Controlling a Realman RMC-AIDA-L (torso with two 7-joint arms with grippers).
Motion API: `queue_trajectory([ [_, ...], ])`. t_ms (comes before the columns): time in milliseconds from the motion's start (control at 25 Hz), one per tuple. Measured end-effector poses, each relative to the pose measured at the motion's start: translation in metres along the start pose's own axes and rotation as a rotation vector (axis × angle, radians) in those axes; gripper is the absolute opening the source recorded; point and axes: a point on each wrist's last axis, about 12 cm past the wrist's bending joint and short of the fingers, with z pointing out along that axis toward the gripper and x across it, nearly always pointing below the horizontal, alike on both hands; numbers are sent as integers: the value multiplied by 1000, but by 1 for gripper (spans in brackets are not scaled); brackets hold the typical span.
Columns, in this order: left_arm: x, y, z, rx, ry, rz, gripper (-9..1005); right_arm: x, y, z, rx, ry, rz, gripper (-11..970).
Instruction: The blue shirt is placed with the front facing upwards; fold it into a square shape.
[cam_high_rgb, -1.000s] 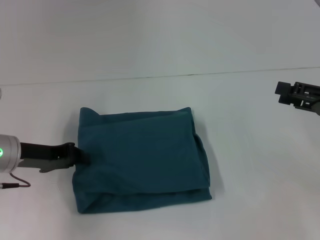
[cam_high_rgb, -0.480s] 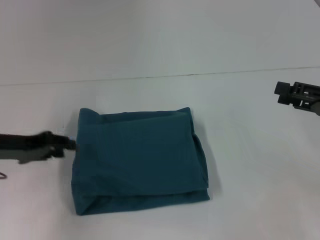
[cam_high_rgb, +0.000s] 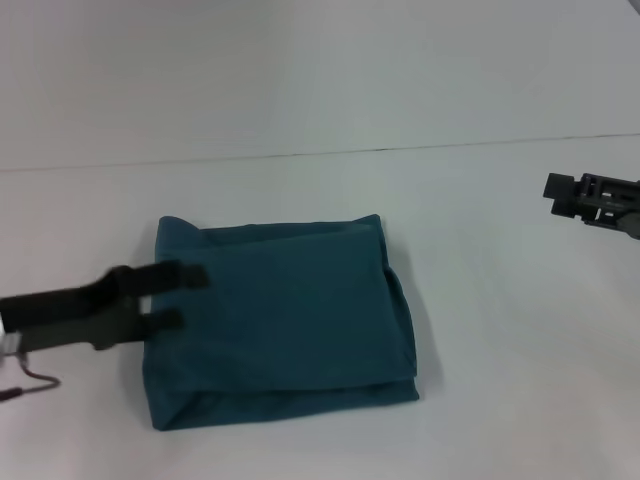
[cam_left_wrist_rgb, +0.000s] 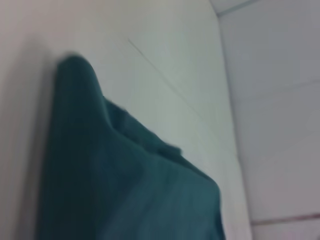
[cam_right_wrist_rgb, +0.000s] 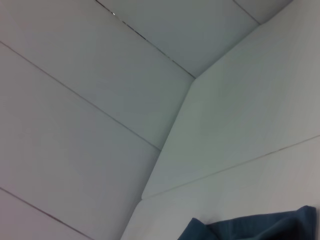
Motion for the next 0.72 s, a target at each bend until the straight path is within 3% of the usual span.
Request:
queue_trajectory([
  [120, 8, -2, 2, 48, 25, 93, 747, 5, 3, 6, -21, 52, -69, 703],
  [240, 12, -6, -10, 115, 51, 318, 864, 19, 8, 18, -68, 167, -296, 703],
  [320, 17, -7, -21, 161, 82, 469, 867, 28, 8, 24, -79, 222, -405, 703],
  [480, 27, -6, -38, 220, 90, 674, 874, 42, 7, 37, -95, 276, -503, 703],
  [720, 43, 5, -46, 227, 52, 794, 874, 57, 16, 55, -158, 308, -587, 703],
])
